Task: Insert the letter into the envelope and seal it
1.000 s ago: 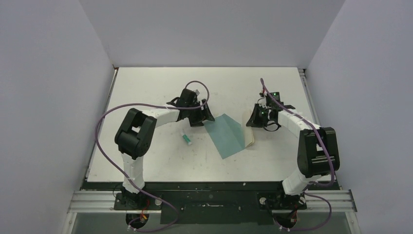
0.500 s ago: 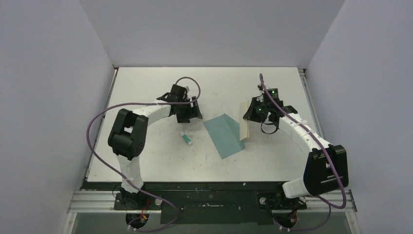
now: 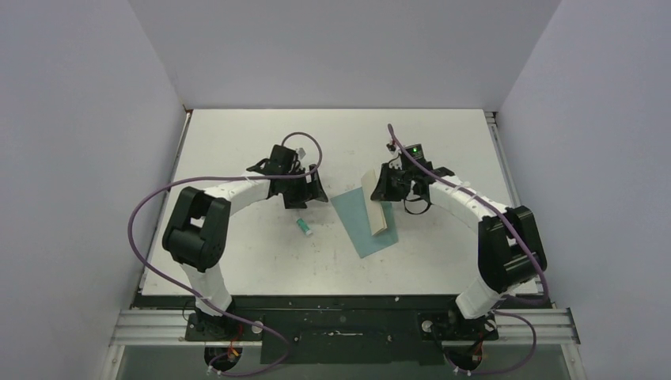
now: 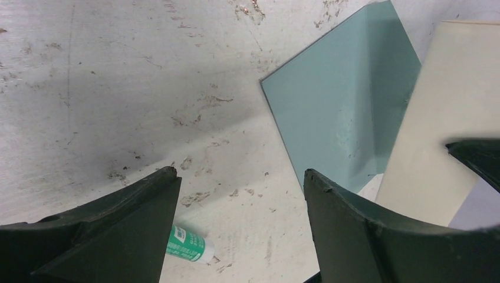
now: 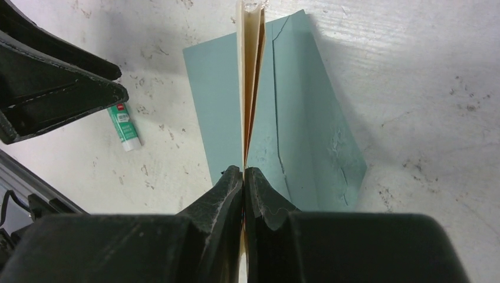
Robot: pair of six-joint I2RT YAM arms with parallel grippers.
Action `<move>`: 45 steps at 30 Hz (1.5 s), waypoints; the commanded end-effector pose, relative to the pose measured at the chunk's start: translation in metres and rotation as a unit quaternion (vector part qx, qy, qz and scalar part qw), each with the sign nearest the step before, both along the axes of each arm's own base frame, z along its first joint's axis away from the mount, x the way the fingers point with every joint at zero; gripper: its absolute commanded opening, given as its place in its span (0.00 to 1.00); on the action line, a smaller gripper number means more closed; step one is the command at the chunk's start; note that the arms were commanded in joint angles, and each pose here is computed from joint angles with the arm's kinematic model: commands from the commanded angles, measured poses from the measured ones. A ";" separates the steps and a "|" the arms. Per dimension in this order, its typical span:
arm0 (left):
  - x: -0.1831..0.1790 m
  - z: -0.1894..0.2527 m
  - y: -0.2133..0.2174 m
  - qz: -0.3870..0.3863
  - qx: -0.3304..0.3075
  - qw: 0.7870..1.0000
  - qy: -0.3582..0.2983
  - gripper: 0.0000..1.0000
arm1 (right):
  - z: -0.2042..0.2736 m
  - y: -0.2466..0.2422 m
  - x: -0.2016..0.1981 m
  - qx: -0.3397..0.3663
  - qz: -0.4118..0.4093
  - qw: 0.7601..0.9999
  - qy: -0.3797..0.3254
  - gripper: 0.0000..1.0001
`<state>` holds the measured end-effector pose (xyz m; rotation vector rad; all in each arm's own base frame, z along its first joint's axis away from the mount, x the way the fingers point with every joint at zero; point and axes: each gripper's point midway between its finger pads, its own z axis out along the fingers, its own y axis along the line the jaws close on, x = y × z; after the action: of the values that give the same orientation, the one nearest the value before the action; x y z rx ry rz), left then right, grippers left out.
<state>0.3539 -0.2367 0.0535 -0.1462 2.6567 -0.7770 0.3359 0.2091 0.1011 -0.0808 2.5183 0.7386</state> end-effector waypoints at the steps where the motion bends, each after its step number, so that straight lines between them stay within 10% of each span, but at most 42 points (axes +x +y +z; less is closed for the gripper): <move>1: 0.001 0.025 -0.017 -0.020 -0.032 0.999 -0.031 0.76 | 0.006 0.009 0.014 0.002 0.052 0.998 -0.030 0.05; 45: -0.036 -0.024 -0.055 -0.034 -0.051 0.993 0.099 0.55 | -0.066 -0.013 0.007 -0.019 -0.027 0.999 0.001 0.05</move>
<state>0.3073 -0.2837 0.0315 -0.1117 2.8372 -0.9461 0.3335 0.1853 0.0178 -0.0658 2.6121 0.6496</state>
